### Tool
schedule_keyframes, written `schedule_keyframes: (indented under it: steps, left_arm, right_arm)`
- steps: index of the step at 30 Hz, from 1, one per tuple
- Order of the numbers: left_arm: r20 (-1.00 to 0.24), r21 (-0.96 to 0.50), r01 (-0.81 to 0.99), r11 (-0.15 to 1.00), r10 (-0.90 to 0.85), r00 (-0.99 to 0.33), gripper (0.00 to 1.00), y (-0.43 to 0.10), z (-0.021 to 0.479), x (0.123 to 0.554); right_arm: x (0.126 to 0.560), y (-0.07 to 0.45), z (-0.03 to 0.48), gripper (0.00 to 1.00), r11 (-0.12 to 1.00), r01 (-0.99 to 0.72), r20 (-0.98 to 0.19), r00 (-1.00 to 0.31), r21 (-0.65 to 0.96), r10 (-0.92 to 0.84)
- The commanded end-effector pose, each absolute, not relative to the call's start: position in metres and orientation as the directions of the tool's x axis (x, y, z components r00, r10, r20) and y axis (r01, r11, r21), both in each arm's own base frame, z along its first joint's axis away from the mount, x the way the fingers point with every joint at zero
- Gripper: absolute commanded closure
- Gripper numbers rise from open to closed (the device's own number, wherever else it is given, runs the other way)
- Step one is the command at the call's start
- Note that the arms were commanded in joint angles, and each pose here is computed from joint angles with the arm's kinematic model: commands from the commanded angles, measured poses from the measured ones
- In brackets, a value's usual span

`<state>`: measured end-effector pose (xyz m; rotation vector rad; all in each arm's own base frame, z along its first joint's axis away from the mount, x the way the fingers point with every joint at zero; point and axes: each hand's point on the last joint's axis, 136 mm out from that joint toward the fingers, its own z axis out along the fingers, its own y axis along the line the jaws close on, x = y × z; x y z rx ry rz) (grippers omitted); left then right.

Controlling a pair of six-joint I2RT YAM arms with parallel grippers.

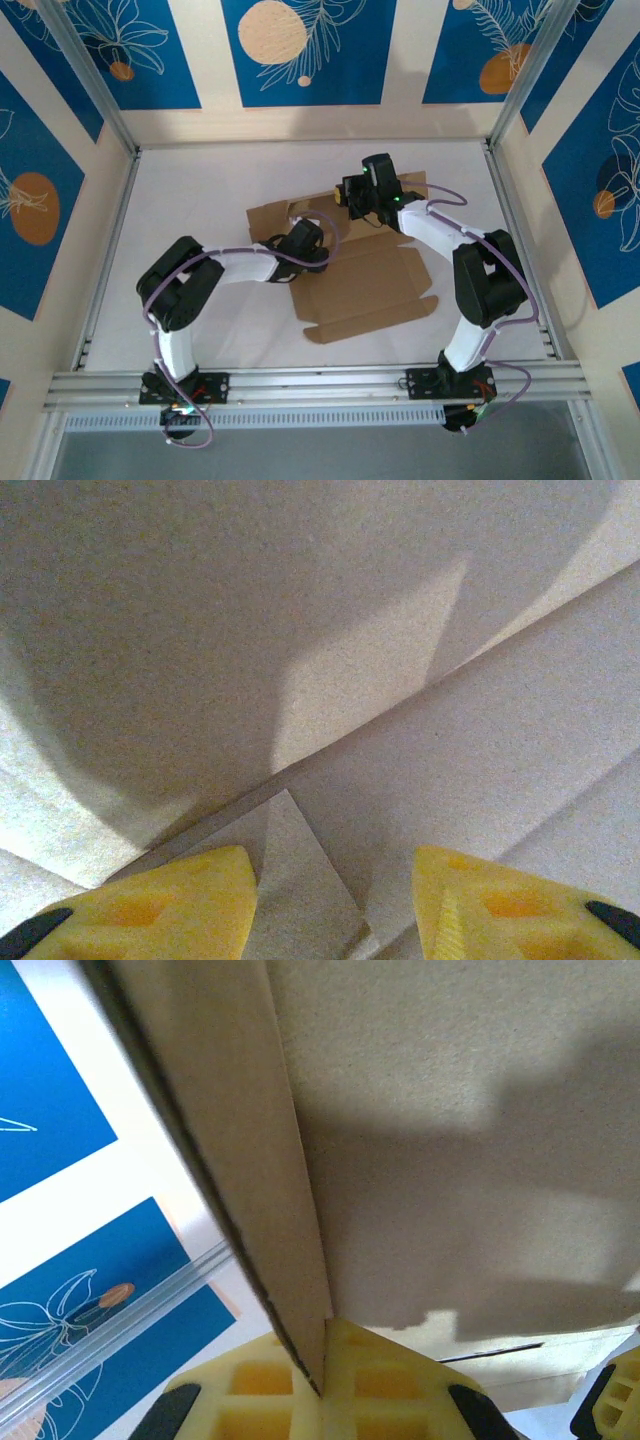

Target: Fold the paper box

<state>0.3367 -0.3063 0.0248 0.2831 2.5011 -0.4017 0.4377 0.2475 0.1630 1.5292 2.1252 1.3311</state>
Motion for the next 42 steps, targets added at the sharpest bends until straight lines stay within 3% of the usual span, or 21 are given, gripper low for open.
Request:
schedule_keyframes:
  steps: [1, 9, 20, 29, 37, 42]
  left_arm:
    - [-0.391, -0.117, 0.297, 0.948, 0.231, -0.891, 0.51, -0.276, -0.044, 0.294]
    - [-0.591, -0.145, 0.426, 0.893, 0.267, -0.761, 0.43, -0.3, 0.052, 0.319]
    - [-0.674, -0.229, 0.419, 0.879, 0.168, -0.719, 0.41, -0.267, 0.145, 0.307]
    - [-0.746, -0.317, 0.178, 0.932, -0.129, -0.653, 0.43, -0.169, 0.221, 0.325]
    - [-0.692, -0.26, -0.063, 0.964, -0.231, -0.683, 0.43, -0.101, 0.186, 0.344]
    - [-0.646, -0.235, 0.053, 0.971, -0.115, -0.755, 0.47, -0.11, 0.141, 0.357]
  right_arm:
    - [0.423, 0.25, 0.167, 1.0, 0.077, 0.66, 0.338, -0.477, 0.747, 0.811]
    - [0.442, 0.238, 0.187, 1.0, 0.079, 0.596, 0.3, -0.51, 0.799, 0.806]
    - [0.446, 0.227, 0.199, 1.0, 0.083, 0.533, 0.267, -0.545, 0.842, 0.794]
    - [0.427, 0.22, 0.196, 1.0, 0.168, 0.459, 0.173, -0.611, 0.872, 0.773]
    - [0.404, 0.212, 0.17, 1.0, 0.183, 0.434, 0.158, -0.638, 0.882, 0.754]
    - [0.4, 0.209, 0.17, 1.0, 0.185, 0.411, 0.143, -0.647, 0.893, 0.749]
